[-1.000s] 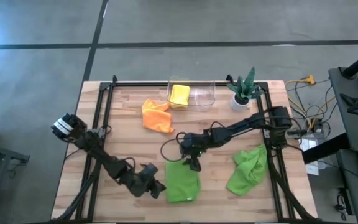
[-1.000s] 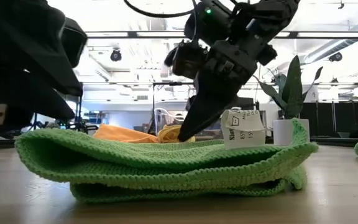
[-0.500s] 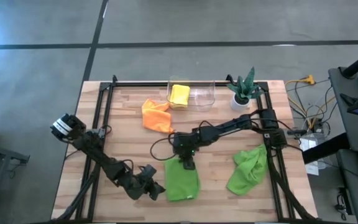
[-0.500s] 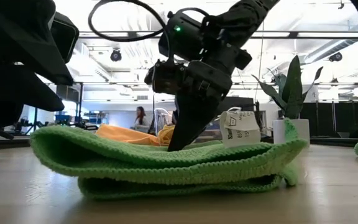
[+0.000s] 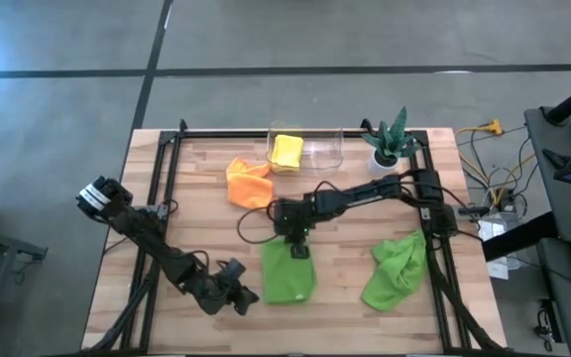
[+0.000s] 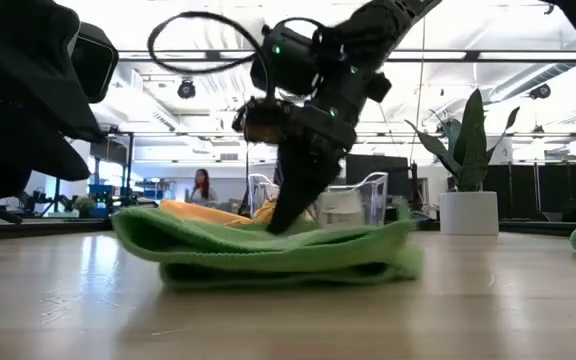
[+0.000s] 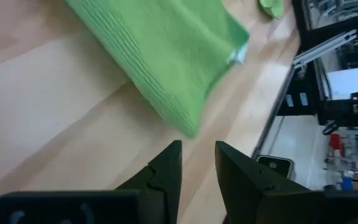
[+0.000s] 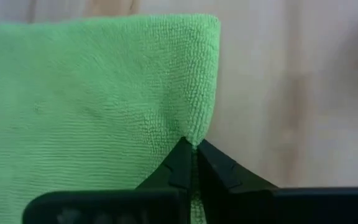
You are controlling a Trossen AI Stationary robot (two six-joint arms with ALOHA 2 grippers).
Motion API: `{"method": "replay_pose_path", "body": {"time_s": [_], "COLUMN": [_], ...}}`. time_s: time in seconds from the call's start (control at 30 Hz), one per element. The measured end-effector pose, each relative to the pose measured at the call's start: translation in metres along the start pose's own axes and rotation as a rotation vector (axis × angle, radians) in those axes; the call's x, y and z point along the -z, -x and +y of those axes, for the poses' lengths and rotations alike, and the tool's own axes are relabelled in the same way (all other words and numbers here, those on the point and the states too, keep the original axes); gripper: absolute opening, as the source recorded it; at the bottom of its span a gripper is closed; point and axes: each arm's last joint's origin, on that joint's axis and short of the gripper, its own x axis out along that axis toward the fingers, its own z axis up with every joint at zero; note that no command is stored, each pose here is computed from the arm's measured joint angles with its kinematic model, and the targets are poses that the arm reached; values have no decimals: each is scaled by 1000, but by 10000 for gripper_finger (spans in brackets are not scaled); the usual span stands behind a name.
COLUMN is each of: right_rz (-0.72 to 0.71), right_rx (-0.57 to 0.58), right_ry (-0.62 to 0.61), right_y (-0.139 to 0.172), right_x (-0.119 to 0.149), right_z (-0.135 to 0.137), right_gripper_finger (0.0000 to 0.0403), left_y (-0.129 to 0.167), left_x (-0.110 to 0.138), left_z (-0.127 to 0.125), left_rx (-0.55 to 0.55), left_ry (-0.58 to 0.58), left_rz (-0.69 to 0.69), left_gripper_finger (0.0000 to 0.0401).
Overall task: Fold microfiber towels
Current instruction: Fold the left green microfiber towel
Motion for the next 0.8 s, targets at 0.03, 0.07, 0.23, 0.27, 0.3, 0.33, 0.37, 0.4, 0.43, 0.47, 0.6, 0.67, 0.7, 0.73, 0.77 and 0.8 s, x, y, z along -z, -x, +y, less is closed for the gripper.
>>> {"method": "replay_pose_path", "body": {"time_s": [0.03, 0.07, 0.23, 0.27, 0.3, 0.33, 0.37, 0.4, 0.43, 0.47, 0.6, 0.67, 0.7, 0.73, 0.77, 0.8], "right_rz": [-12, -21, -72, -83, -90, -85, -80, -78, -80, -84, -109, -122, -121, -124, -129, -126], "right_rx": [16, 34, 68, 75, 90, 111, 123, 125, 119, 119, 127, 121, 114, 104, 96, 89], "right_ry": [10, 20, 37, 36, 36, 32, 28, 30, 33, 35, 55, 62, 63, 63, 66, 72], "right_y": [5, 10, 32, 35, 38, 40, 41, 42, 42, 44, 47, 45, 43, 41, 40, 39], "right_x": [-4, -7, -21, -23, -25, -25, -25, -25, -24, -24, -25, -25, -24, -23, -23, -22], "right_z": [0, 0, 5, 8, 11, 15, 20, 26, 33, 40, 68, 82, 87, 93, 99, 104], "right_gripper_finger": [9, 9, 9, 9, 9, 9, 9, 9, 9, 9, 9, 9, 9, 9, 9, 9], "left_y": [1, 3, 10, 11, 12, 13, 15, 17, 19, 23, 38, 47, 52, 56, 61, 65], "left_x": [-1, -1, -4, -5, -5, -6, -6, -8, -9, -10, -19, -24, -27, -29, -31, -33], "left_z": [0, 0, 1, 3, 4, 6, 6, 8, 9, 10, 18, 23, 26, 29, 31, 34], "left_rx": [-8, -14, -39, -42, -45, -54, -60, -71, -82, -92, -110, -122, -132, -136, -134, -136], "left_ry": [-4, -11, -52, -53, -55, -59, -62, -67, -75, -80, -95, -102, -109, -112, -111, -114], "left_rz": [0, 0, 0, 0, 0, -1, -2, -10, -25, -37, -122, -155, -170, -181, -188, -200], "left_gripper_finger": [81, 81, 81, 81, 81, 81, 81, 81, 81, 81, 81, 81, 81, 81, 81, 81]}}
